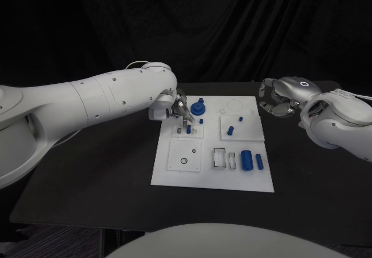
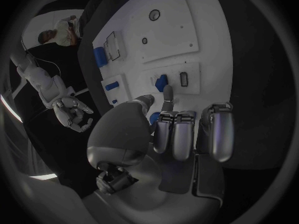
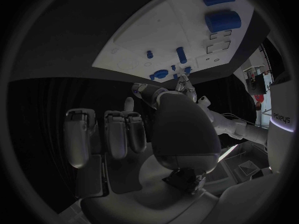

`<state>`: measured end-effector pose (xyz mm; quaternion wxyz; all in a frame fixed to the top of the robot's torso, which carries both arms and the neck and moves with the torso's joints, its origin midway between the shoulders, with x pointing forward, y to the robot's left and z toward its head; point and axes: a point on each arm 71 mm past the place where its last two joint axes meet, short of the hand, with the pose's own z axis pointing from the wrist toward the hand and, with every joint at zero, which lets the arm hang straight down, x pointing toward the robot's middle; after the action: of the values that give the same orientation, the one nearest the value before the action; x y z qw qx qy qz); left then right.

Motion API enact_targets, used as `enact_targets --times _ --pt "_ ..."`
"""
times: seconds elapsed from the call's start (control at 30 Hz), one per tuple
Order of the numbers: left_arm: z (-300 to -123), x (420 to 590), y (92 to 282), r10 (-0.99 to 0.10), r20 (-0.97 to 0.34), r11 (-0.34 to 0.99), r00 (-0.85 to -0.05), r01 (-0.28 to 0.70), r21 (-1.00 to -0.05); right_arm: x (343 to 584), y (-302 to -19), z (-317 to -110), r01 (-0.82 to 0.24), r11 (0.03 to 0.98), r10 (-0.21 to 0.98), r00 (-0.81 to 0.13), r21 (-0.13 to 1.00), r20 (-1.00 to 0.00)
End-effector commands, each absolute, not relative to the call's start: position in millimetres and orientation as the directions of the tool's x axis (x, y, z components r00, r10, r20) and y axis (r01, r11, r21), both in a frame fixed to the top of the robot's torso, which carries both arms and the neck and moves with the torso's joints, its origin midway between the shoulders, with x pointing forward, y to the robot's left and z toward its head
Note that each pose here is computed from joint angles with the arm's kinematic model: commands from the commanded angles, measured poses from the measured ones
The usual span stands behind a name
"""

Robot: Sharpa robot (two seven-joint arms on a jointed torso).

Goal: Assemble the parts on the task board

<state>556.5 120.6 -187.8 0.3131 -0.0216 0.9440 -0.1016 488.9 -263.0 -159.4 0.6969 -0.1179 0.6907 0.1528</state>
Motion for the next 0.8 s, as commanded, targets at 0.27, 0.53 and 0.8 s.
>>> enact_targets --times 0.27,0.53,0.8 --pt "-194.6 553.5 118.3 -0.078 -0.55 0.98 -0.831 0.036 -0.194 488.5 -263.7 -161.0 -0.362 0.931 0.04 -0.009 0.041 -0.999" --pt "-197.3 552.9 118.0 -0.071 -0.54 0.981 -0.839 0.038 -0.188 488.7 -263.3 -161.1 -0.362 0.931 0.039 -0.01 0.04 -0.999" --pt "-198.6 552.3 118.1 -0.07 -0.536 0.98 -0.841 0.043 -0.194 489.0 -263.8 -161.5 -0.356 0.934 0.036 -0.015 0.039 -0.999"
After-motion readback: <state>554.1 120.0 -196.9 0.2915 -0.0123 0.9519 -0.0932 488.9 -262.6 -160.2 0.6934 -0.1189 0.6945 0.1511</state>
